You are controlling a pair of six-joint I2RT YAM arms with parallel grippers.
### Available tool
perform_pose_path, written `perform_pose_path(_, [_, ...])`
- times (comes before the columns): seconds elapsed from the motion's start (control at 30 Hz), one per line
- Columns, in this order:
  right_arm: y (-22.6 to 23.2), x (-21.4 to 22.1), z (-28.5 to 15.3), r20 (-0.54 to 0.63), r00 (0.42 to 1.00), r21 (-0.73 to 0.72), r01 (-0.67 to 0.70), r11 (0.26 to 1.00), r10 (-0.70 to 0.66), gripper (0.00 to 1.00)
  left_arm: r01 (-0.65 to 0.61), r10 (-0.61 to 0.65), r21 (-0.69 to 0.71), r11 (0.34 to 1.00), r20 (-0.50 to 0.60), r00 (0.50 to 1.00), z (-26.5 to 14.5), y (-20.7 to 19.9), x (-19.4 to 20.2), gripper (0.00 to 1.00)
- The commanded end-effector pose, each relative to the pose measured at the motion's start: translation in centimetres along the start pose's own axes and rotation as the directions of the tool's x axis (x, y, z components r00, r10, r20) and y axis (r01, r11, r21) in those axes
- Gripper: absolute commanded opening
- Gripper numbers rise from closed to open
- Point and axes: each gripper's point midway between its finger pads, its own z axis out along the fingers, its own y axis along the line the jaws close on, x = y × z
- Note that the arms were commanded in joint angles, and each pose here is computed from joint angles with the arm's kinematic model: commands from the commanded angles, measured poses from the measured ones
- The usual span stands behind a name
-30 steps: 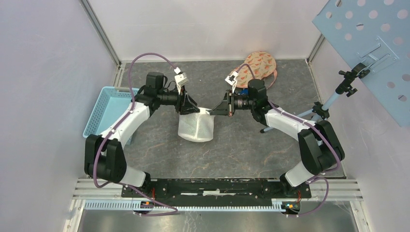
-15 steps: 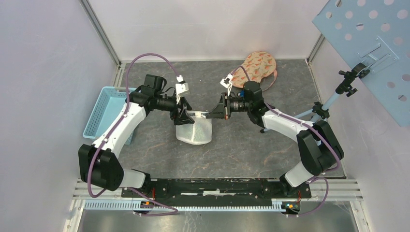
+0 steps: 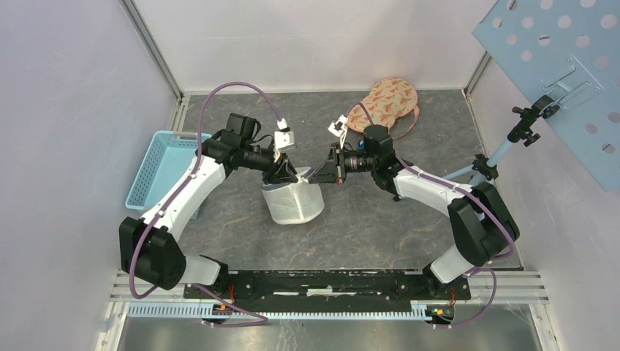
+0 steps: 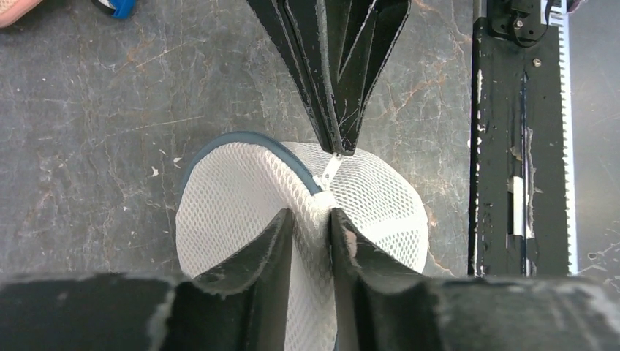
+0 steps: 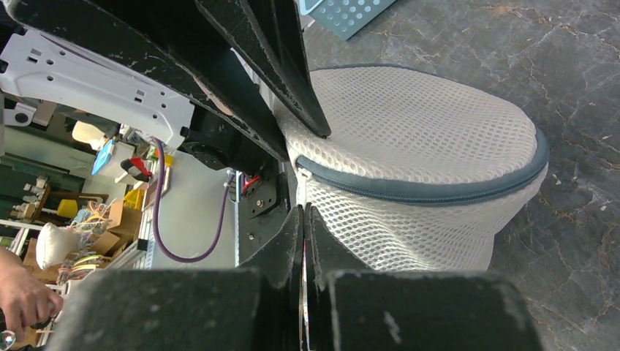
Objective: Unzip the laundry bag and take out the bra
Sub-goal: Unzip the laundry bag at the center of the board.
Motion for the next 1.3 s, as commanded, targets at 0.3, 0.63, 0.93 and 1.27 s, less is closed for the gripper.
perform_pose_path(0.3, [0.9,-1.4,0.3,0.029,0.998,-0.032,0.051,0.998,-0.050,0.00,-0.001,0.001,0.009,1.000,0.011,1.000,1.2,-0.5,0.4,0.62])
perform_pose_path(0.63, [1.0,-0.8,0.8,0.014,0.999,-0.053,0.042,0.998,-0.041,0.01,0.044,-0.045,0.031,0.999,0.052,0.998,2.0,-0.7,-0.5,0.10])
perform_pose_path(0.93, [1.4,-1.2,1.0,0.029,0.999,-0.083,0.024,0.996,-0.022,0.35,0.068,-0.071,0.052,0.996,0.068,0.995,2.2,-1.2,-0.6,0.02])
perform_pose_path(1.27, [1.7,-1.6,1.7,0.032,0.999,-0.100,0.026,0.995,-0.023,0.37,0.072,-0.076,0.056,0.996,0.073,0.994,2.5,-1.3,-0.8,0.02])
